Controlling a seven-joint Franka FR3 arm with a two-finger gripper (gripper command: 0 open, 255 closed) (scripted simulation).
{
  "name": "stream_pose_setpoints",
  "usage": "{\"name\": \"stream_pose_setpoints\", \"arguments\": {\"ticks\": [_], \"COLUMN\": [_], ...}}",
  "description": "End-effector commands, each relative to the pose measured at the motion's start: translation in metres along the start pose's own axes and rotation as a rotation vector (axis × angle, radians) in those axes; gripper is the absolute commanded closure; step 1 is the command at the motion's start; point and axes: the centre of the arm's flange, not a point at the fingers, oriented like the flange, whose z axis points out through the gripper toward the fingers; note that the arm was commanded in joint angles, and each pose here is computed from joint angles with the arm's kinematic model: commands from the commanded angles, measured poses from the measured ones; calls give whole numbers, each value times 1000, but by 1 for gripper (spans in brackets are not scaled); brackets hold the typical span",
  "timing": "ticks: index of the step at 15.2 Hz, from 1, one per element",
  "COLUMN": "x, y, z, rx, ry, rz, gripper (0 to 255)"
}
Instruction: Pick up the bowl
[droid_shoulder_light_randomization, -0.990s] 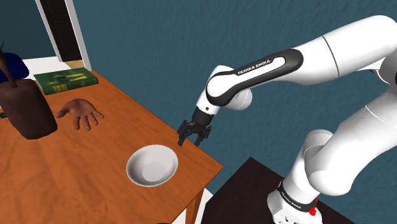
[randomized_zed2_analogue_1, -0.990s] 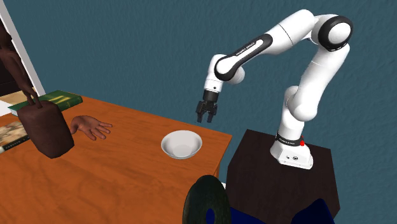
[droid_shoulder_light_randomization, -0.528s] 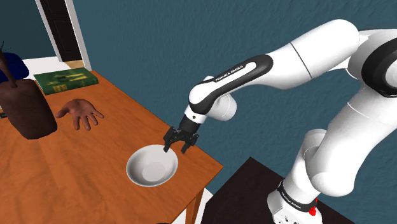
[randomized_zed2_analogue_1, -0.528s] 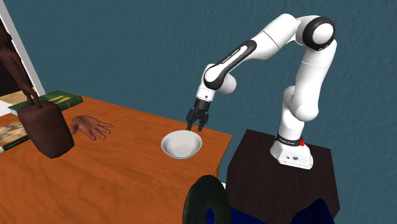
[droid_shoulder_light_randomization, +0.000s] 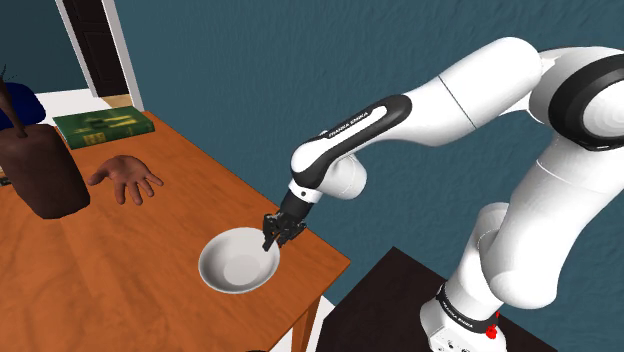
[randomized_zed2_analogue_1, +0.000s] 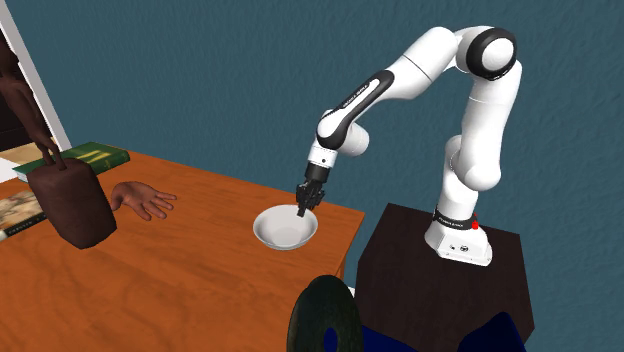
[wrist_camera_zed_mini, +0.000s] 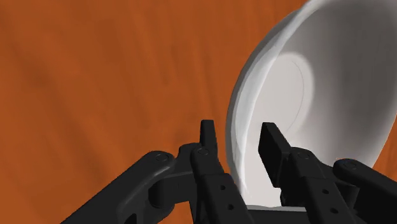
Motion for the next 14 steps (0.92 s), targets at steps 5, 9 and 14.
{"name": "stream_pose_setpoints", "arguments": {"ticks": [5, 9, 14], "x": [0, -1, -2], "y": [0, -3, -17], "z": [0, -4, -26], "rx": [0, 0, 0], "ry": [0, 0, 0], "rz": [0, 0, 0], "gripper": [255, 255, 255]}}
